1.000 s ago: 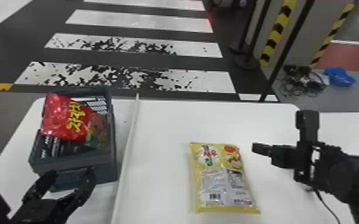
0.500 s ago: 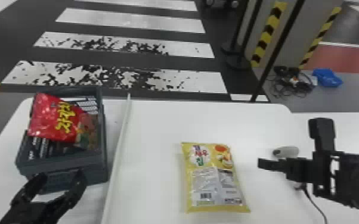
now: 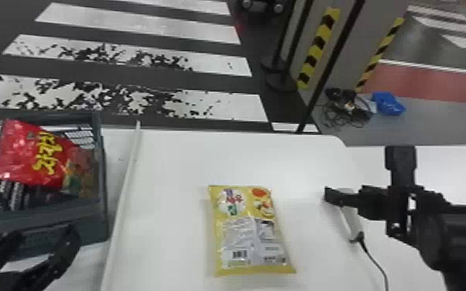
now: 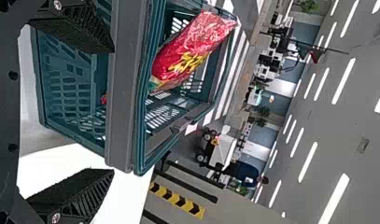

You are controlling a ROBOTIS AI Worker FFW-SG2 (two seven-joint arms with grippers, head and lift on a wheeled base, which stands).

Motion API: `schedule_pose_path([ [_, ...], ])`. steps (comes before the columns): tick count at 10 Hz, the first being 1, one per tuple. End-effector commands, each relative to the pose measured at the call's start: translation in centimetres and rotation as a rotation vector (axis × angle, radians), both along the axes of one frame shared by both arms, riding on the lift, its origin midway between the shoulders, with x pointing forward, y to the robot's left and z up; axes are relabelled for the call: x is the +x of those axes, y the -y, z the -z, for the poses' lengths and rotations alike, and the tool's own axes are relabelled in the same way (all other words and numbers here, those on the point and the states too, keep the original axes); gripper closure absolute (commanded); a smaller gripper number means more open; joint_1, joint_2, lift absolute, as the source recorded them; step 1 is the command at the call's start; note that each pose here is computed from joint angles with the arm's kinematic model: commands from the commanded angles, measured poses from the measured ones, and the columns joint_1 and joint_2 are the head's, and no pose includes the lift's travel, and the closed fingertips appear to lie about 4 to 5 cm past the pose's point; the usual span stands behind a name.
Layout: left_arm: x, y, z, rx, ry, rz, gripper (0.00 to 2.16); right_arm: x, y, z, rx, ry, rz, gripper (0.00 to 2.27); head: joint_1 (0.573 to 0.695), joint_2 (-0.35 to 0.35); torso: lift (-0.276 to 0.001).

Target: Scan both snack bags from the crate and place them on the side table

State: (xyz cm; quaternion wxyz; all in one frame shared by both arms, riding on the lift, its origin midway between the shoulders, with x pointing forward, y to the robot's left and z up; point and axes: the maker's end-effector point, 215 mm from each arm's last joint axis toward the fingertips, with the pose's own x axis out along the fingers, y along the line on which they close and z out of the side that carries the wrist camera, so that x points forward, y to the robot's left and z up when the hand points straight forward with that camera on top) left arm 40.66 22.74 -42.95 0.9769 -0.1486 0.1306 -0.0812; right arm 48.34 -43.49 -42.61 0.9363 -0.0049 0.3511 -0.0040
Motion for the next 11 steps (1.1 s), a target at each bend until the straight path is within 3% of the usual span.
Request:
schedule_pose_path([
  [1,0.0,0.0,0.1,-0.001,-0.001,0.000,0.08,0.8,1.9,0.2,-0.005,0.032,0.003,0.04,0.695,-0.254,-0.095],
  [7,0.0,0.0,0.6,-0.003,-0.010,-0.001,0.08,-1.1,6.5,4.5,0.033,-0.054,0.027,0.08,0.695,-0.322,-0.095],
  [11,0.1,0.0,0.7,-0.004,-0.011,-0.002,0.08,-0.7,5.4,7.0,0.060,-0.072,0.002,0.10,0.695,-0.331,-0.095],
])
